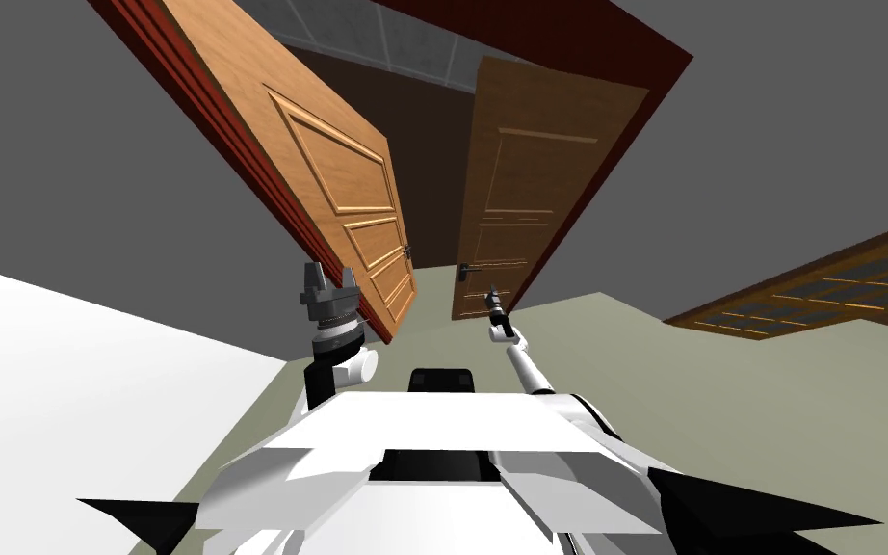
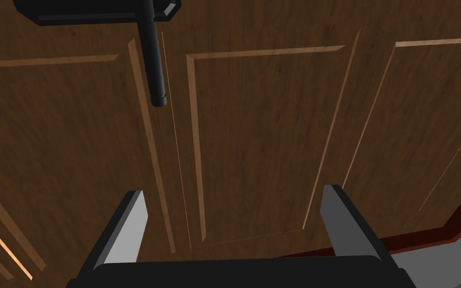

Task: Push the door open

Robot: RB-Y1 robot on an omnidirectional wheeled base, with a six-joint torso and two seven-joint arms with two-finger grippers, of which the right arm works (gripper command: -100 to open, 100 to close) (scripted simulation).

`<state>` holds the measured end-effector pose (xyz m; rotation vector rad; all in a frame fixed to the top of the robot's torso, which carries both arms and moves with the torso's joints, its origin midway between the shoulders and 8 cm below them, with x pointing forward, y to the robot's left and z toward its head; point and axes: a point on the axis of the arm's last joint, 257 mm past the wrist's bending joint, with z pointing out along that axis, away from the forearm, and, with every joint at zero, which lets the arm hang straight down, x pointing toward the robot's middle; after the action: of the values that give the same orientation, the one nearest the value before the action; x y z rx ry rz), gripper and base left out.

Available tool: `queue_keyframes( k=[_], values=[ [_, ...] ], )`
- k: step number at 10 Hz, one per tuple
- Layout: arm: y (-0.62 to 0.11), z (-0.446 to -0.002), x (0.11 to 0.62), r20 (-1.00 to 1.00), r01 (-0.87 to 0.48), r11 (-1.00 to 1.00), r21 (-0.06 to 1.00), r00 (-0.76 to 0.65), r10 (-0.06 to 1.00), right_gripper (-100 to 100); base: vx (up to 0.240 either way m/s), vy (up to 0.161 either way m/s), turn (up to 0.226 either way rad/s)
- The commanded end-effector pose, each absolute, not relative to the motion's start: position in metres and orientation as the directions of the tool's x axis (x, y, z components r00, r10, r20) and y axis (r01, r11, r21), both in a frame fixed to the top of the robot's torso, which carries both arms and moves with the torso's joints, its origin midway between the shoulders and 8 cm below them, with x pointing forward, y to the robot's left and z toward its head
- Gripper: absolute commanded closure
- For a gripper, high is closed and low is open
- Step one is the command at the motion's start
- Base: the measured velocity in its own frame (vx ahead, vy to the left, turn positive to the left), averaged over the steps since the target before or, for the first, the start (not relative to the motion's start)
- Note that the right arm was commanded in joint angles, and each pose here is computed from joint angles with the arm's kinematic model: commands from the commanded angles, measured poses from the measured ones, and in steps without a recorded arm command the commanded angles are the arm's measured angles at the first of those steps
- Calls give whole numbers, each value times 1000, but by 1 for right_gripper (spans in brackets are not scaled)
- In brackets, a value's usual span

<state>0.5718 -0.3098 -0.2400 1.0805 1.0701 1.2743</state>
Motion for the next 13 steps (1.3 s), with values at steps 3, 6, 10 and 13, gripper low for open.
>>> queue_keyframes(
  k=[3,6,10,13],
  values=[
    [-320,-253,579,-3,-141,6,990,23,1000,-100,10,-106,155],
    [-329,-264,587,-2,-108,6,994,34,999,-100,-16,-87,173],
    [-338,-272,594,-2,-79,6,997,46,999,-100,-10,-73,134],
    [-345,-277,598,-2,-62,5,998,54,999,-100,-15,-75,135]
  ],
)
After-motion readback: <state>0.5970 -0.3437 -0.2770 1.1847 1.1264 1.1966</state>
